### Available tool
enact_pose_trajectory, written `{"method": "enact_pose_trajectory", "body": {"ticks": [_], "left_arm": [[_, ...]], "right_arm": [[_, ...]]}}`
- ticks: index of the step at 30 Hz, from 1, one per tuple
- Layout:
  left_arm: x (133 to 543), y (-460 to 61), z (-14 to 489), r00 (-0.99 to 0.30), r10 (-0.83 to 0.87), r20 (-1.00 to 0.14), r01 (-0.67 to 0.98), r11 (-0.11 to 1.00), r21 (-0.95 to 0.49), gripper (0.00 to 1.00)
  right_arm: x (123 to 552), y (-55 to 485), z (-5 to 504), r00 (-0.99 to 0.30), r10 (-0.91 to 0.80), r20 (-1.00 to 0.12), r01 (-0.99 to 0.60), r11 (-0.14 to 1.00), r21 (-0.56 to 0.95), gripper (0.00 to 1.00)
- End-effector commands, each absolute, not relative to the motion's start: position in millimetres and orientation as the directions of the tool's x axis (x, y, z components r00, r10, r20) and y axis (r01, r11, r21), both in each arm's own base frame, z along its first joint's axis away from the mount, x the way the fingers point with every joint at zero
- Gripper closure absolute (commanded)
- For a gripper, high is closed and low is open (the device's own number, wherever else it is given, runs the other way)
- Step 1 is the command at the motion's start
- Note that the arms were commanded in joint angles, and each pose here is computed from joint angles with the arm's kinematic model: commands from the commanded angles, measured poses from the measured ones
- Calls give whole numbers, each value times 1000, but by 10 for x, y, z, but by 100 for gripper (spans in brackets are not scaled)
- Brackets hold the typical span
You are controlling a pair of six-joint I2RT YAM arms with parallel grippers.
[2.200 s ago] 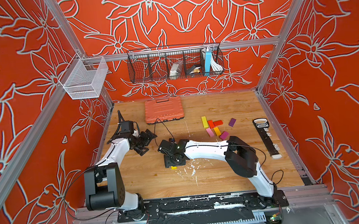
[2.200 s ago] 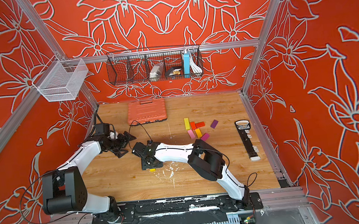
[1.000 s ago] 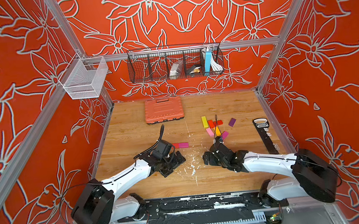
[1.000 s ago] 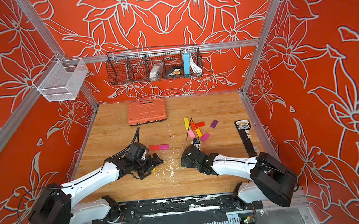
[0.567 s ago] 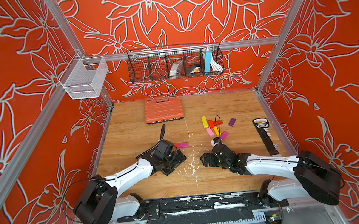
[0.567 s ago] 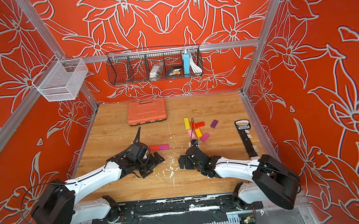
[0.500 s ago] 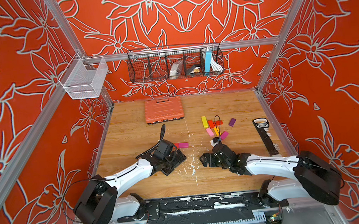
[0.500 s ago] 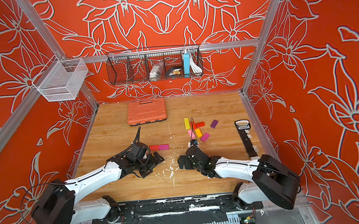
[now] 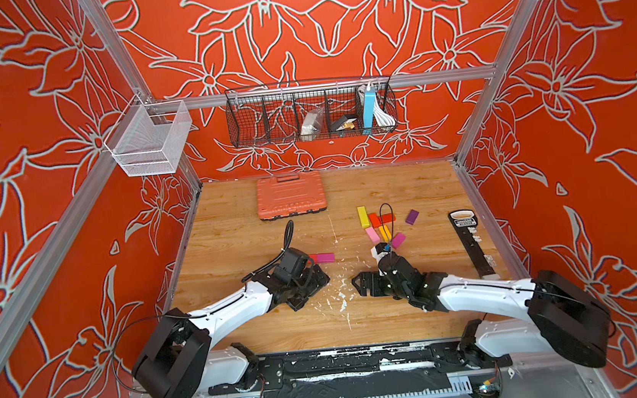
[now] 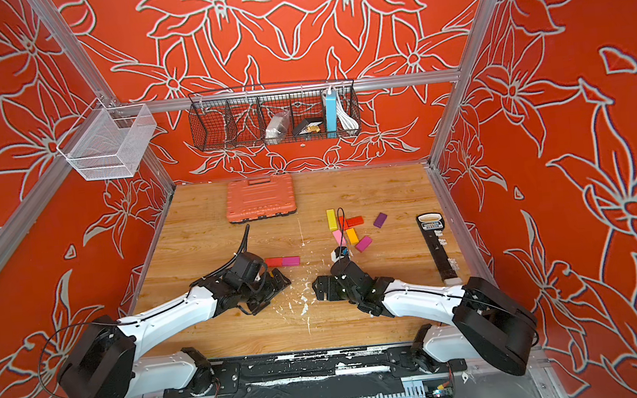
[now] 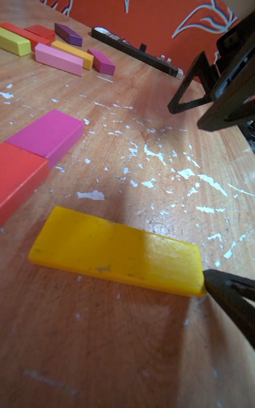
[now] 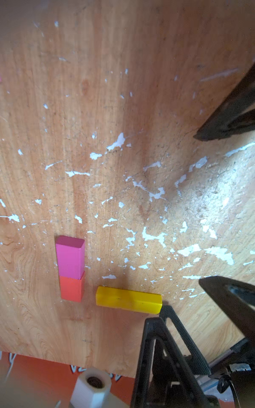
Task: Assemble the letter c with building blocks
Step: Assemble the building block at the center of the board.
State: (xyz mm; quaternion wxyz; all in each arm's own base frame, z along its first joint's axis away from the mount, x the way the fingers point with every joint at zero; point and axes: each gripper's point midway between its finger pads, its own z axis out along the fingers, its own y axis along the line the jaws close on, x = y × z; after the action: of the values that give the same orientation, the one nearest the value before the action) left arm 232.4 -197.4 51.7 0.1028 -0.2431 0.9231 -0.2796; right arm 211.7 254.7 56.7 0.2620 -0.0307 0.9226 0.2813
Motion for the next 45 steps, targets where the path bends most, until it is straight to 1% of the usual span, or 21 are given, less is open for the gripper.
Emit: {"method": "enact_pose_trajectory", "body": {"ticks": [1,45], "left_arm": [[2350,-1935,458,-855,-515,-61,-398,727,-560,2],[2494,-1893,472,-843,-534,-59,-409,708,-575,2]], "right_arm": [[2108,2551,538,-866,78,-494,-205,846,493,2],[2119,2597,465,-877,68,-476,-199,850,487,2]]}}
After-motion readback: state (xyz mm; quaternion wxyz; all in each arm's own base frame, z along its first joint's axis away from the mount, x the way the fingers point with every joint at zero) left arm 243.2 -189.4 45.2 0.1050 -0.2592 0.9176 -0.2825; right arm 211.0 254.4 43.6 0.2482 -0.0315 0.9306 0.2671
